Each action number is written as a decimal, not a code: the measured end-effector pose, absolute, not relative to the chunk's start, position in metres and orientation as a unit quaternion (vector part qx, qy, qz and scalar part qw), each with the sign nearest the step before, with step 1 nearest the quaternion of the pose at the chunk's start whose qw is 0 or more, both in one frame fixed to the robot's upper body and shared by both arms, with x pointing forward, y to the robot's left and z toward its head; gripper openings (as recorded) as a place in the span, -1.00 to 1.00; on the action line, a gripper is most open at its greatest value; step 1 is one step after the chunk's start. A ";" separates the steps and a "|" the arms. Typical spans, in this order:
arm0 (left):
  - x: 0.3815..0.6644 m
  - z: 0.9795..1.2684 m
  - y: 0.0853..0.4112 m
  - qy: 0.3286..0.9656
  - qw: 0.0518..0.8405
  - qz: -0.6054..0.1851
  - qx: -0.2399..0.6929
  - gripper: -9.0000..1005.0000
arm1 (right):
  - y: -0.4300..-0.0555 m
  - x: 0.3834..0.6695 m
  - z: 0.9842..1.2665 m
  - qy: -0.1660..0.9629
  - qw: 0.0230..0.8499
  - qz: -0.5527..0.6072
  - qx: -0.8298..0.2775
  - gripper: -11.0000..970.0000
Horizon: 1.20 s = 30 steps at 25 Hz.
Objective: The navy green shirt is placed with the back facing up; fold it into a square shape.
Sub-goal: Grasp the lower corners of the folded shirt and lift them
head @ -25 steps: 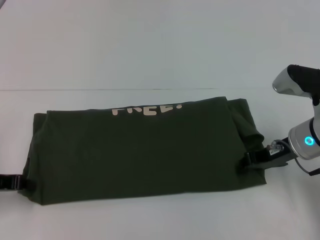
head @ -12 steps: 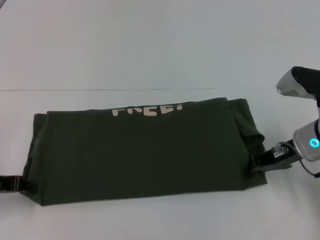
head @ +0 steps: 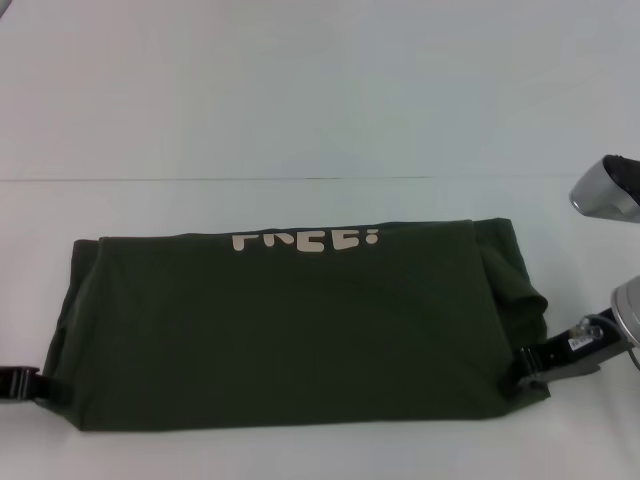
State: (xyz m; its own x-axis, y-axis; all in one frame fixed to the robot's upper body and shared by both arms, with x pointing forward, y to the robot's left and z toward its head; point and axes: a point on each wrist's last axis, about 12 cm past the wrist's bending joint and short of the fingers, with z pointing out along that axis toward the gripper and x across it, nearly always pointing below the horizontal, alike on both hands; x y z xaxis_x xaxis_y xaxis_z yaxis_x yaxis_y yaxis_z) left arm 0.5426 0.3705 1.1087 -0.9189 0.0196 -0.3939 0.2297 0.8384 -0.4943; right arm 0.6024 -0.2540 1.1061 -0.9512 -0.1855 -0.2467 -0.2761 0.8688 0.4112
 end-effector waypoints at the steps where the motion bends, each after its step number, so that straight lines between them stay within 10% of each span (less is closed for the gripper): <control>1: 0.542 1.109 0.370 0.940 0.186 -0.278 0.068 -0.97 | -0.255 0.600 1.107 0.960 0.096 0.232 -0.122 -0.95; 30: 0.507 1.117 0.370 0.937 0.071 -0.327 0.101 -0.97 | -0.280 0.550 1.091 0.941 0.017 0.298 -0.160 -0.95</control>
State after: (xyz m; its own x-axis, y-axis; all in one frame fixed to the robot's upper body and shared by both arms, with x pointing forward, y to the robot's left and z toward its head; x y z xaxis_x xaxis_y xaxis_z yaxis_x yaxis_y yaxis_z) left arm 0.5070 0.3698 1.1165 -0.9694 0.1428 -0.1996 0.2360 0.7652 -0.5990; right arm 0.5504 -0.2804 1.0908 -0.9482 -0.2911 -0.1273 -0.3114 0.7713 0.5551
